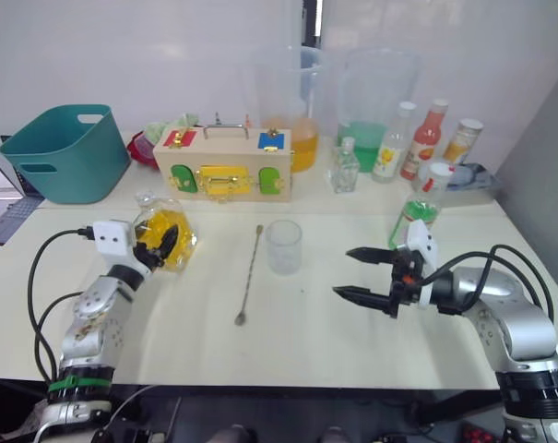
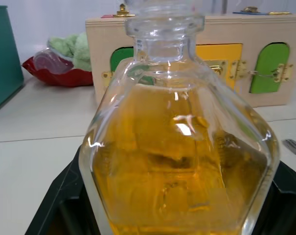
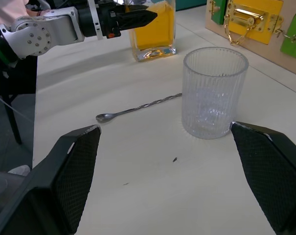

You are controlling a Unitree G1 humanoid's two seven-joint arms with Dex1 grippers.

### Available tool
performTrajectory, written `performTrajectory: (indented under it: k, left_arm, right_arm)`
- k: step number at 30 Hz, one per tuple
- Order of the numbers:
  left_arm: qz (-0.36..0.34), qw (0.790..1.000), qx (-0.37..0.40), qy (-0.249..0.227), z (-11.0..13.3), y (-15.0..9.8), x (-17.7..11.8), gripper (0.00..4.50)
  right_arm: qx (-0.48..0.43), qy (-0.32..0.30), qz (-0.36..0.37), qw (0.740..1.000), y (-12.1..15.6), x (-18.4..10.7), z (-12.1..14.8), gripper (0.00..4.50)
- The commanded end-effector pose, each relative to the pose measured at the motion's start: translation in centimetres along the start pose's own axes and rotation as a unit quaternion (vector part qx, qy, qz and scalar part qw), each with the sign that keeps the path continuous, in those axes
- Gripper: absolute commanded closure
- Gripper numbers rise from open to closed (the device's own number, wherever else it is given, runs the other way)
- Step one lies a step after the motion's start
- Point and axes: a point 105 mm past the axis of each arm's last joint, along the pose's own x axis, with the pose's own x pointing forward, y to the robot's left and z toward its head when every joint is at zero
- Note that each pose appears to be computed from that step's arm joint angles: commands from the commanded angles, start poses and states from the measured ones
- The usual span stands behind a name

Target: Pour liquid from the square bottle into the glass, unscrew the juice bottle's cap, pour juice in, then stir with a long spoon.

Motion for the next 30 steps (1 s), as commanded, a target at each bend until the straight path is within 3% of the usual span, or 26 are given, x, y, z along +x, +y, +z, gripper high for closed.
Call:
performTrajectory:
  k: [1,3,8,12,15,21,30]
  left_arm:
    - [-0.065,0.993,0.021,-0.099,6.7,-1.0,-1.3,1.71]
    - [-0.099,0.990,0.019,-0.096,7.4,-1.7,-1.8,1.71]
    - [-0.289,0.956,0.018,-0.053,7.5,-7.3,-4.3,1.71]
    - [-0.355,0.934,0.019,-0.039,7.1,-10.0,-4.8,1.71]
    - [-0.425,0.905,0.017,-0.031,6.8,-12.9,-5.0,1.71]
    - [-0.501,0.865,0.007,-0.009,5.5,-15.9,-4.8,1.71]
    - [-0.573,0.819,0.004,-0.018,3.9,-19.1,-3.3,1.71]
  right_arm:
    - [-0.017,-0.015,0.008,1.000,0.0,0.0,1.2,0.00]
    - [-0.017,-0.014,0.010,1.000,-0.1,0.0,1.2,0.00]
    - [-0.019,-0.014,0.020,1.000,-0.4,0.3,1.2,0.00]
    - [-0.023,-0.022,0.013,0.999,-1.0,0.1,1.5,0.00]
    - [-0.028,-0.018,0.004,0.999,-1.2,-0.5,1.7,0.00]
    - [-0.035,-0.007,-0.031,0.999,-1.7,-2.0,1.7,0.00]
    - [-0.035,-0.001,-0.075,0.997,-0.8,-3.8,1.9,0.00]
